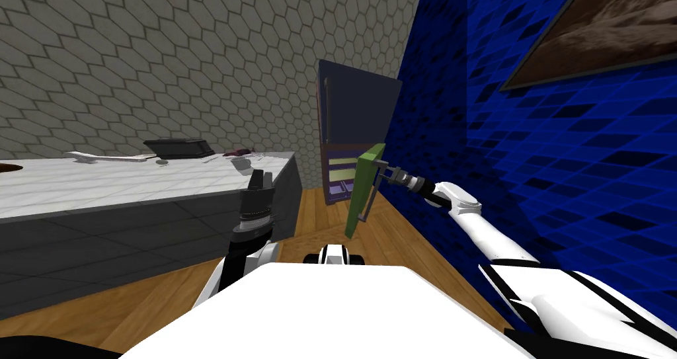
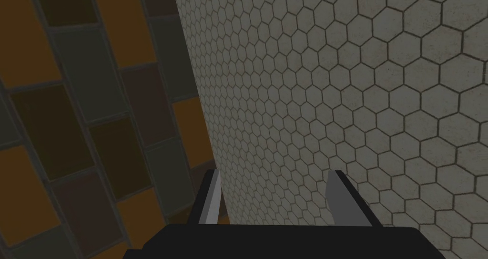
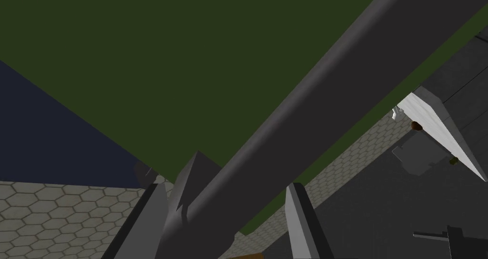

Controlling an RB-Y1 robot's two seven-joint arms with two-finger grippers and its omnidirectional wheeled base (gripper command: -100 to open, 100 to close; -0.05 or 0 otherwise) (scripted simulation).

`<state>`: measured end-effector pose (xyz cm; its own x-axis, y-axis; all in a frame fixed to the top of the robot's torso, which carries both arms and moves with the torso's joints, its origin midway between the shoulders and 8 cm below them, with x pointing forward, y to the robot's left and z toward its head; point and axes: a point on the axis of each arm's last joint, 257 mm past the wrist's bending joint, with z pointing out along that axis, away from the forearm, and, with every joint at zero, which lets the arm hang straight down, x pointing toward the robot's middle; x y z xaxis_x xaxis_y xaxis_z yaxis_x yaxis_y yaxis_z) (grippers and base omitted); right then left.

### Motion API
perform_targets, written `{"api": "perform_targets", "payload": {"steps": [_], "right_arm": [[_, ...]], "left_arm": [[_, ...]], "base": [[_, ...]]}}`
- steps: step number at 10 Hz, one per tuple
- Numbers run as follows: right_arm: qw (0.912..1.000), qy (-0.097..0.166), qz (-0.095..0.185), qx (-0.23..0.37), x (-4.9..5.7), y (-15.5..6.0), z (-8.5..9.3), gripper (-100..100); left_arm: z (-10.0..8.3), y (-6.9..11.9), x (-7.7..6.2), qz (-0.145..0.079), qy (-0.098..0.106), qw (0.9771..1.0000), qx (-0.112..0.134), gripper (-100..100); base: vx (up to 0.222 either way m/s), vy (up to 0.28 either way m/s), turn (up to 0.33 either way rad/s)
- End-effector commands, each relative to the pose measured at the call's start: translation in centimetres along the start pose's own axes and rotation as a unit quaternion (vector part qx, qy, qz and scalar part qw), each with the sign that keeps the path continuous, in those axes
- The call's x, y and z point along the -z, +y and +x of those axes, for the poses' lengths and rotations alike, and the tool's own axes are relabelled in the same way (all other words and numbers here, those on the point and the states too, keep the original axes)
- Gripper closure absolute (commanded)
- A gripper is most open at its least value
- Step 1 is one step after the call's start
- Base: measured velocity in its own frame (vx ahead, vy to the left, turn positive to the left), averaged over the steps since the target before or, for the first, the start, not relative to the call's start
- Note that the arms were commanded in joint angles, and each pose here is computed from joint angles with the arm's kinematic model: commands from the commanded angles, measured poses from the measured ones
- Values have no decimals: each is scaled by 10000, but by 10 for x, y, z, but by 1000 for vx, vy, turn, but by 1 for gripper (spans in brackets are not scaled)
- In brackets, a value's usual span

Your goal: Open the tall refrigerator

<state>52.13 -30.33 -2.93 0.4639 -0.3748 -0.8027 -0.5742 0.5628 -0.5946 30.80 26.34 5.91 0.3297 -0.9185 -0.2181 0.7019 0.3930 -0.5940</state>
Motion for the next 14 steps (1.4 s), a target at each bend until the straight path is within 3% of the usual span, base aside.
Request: {"api": "perform_targets", "payload": {"steps": [1, 2, 3, 6, 7, 14], "right_arm": [[9998, -159, -114, 74, -16, 9, -20, 100], [9993, -141, -228, 250, -20, 16, -24, 100], [9989, -381, -241, 128, -31, 21, -41, 100], [9973, -334, -461, 460, -38, 33, -52, 100], [9976, -303, -518, 332, -36, 39, -44, 100], [9897, -830, -1119, 319, -42, 79, -78, 100]], "left_arm": [[0, 0, 0, 0, 0, 10000, -1, 0], [0, 0, 0, 0, 0, 10000, -1, 0], [0, 0, 0, 0, 0, 10000, 0, 0], [0, 0, 0, 0, 0, 10000, 0, 0], [0, 0, 0, 0, 0, 10000, 1, 0], [0, 0, 0, 0, 1, 10000, -2, 0]], "base": [[54, -160, -220], [10, -90, -38], [66, -167, -309], [17, -94, -65], [-11, -11, -13], [37, -241, 46]]}}
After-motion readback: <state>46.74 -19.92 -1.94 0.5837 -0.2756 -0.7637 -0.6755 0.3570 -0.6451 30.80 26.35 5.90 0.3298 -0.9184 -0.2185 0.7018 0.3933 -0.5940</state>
